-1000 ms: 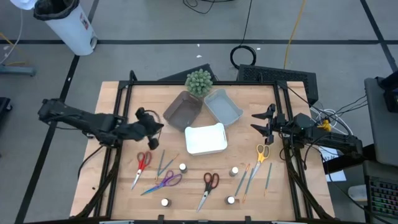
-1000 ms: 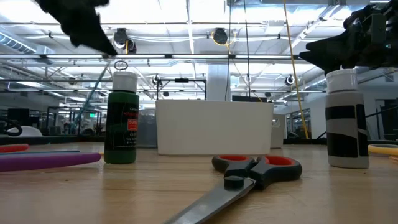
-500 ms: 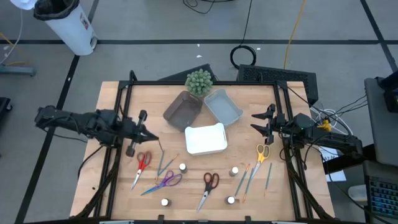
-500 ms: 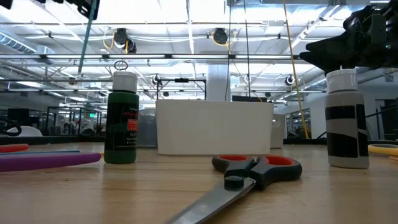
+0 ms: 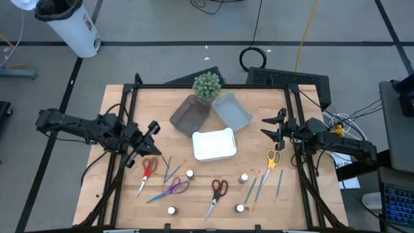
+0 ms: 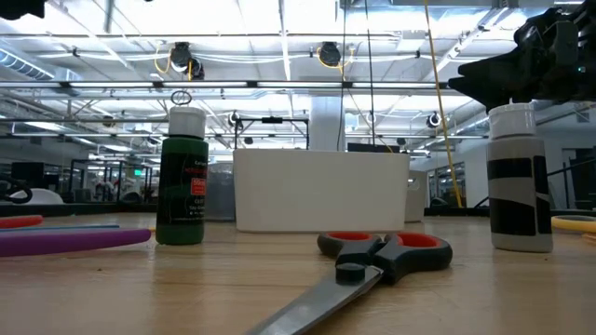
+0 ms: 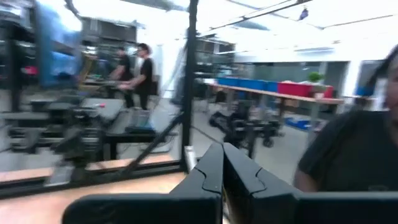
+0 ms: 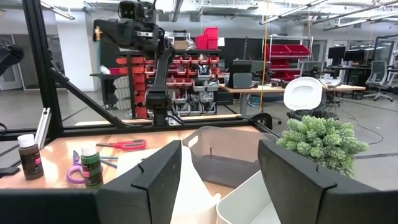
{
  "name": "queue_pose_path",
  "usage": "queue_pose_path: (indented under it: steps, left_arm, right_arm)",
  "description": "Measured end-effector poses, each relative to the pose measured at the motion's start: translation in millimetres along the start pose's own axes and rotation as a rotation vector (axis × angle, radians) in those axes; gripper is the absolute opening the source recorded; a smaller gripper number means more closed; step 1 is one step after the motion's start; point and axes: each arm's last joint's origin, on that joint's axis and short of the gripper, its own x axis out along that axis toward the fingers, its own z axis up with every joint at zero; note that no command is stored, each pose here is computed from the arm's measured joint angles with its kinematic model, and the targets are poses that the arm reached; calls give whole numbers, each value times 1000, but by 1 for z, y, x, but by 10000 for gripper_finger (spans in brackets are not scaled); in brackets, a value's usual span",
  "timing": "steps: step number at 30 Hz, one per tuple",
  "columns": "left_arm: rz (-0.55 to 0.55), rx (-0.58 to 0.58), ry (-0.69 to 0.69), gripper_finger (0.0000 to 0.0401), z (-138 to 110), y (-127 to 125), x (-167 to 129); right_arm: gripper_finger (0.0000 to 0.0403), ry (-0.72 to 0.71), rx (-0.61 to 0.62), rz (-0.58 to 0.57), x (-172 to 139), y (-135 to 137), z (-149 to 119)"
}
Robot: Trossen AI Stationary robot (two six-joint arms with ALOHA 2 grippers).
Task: Pick & Place Paint Supplies
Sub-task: Put the blue paint brush into the black bin
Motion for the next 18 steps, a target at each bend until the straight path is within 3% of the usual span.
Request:
queue_pose_path:
  steps: [7, 18]
  left_arm:
    - [-36, -35, -106, 0, 7, -2, 8]
    - [-278, 176, -126, 0, 10, -14, 21]
  right_arm:
    - [205, 0, 0, 0, 0, 0, 0]
    - [204, 1, 0, 0, 0, 0, 0]
